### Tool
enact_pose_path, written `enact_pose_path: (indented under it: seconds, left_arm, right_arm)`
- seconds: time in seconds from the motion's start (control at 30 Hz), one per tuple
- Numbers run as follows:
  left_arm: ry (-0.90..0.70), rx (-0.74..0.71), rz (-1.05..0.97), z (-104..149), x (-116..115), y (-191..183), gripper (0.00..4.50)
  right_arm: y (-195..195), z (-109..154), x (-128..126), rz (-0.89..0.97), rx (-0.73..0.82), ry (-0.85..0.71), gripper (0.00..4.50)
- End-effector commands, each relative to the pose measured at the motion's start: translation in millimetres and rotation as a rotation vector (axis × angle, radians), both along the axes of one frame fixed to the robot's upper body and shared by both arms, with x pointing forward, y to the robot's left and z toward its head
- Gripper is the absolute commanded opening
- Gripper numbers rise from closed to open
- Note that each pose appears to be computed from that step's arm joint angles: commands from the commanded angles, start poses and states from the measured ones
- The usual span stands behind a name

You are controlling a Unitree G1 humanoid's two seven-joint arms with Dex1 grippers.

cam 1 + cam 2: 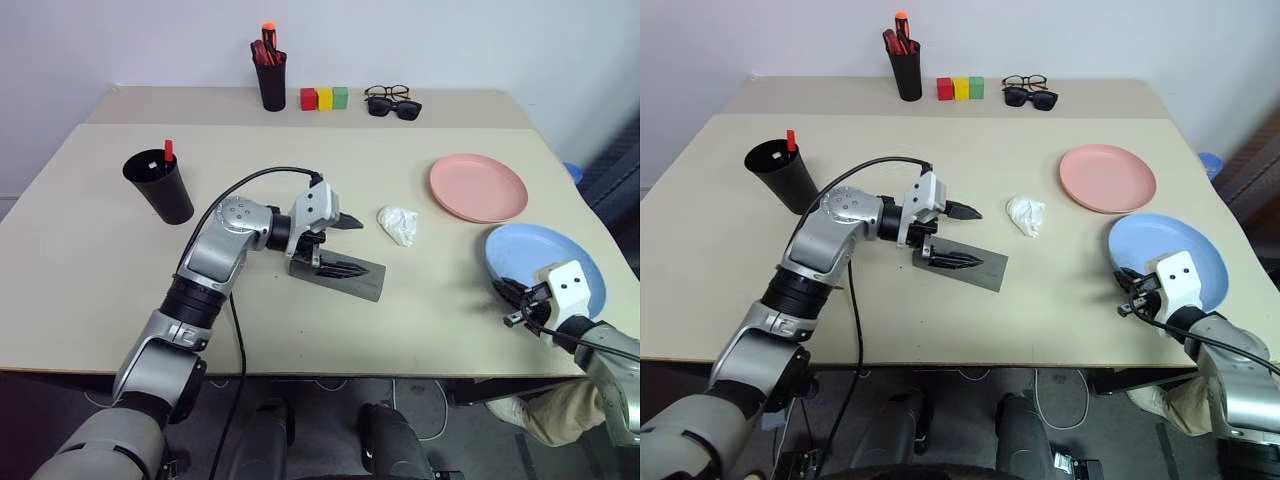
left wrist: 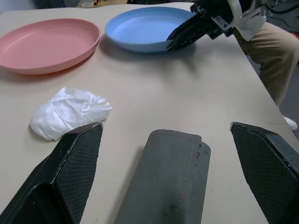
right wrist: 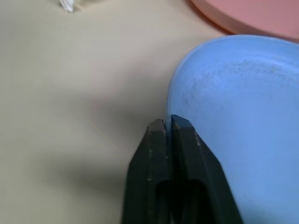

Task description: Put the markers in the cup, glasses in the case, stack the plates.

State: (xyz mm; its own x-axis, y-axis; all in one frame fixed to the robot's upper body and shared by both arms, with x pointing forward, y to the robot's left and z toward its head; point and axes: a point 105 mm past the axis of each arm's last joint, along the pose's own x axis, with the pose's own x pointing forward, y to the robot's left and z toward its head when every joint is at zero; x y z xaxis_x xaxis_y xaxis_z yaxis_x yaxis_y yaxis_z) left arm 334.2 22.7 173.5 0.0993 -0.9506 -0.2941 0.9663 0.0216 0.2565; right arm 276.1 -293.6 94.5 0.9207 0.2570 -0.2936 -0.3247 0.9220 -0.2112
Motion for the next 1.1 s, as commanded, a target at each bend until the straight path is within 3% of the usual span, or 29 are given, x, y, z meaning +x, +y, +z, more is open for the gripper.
enact_pose_path:
  seconds: [0.03, 0.17, 0.3, 0.43, 0.53, 0.77, 1.03, 1.1]
  left_arm:
    - [-0.039, -0.023, -0.022, 10, -5, -5, 4.5]
    - [-0.033, -0.036, -0.021, 10, -6, -7, 4.5]
    - [-0.026, -0.045, -0.015, 9, -8, -7, 4.5]
    - [-0.02, -0.056, 0.001, 8, -8, -7, 4.5]
    - [-0.009, -0.069, 0.022, 9, -7, -7, 4.5]
    - [0.013, -0.104, 0.096, 7, -13, -3, 4.5]
    - [0.028, -0.129, 0.232, 8, -19, 16, 4.5]
    - [0.032, -0.126, 0.269, 7, -19, 23, 4.5]
  right_arm:
    - [-2, 14, -1, -0.007, -0.032, -0.034, 0.05]
    - [-4, 27, 0, -0.021, -0.072, -0.076, 0.05]
    - [2, 69, 11, -0.006, -0.107, -0.21, 0.05]
    - [15, 108, 32, 0.053, -0.155, -0.332, 0.05]
    - [22, 122, 60, 0.12, -0.189, -0.375, 0.05]
    - [28, 112, 126, 0.225, -0.258, -0.346, 0.05]
    - [38, 93, 158, 0.243, -0.256, -0.245, 0.05]
    - [44, 90, 162, 0.24, -0.259, -0.239, 0.98]
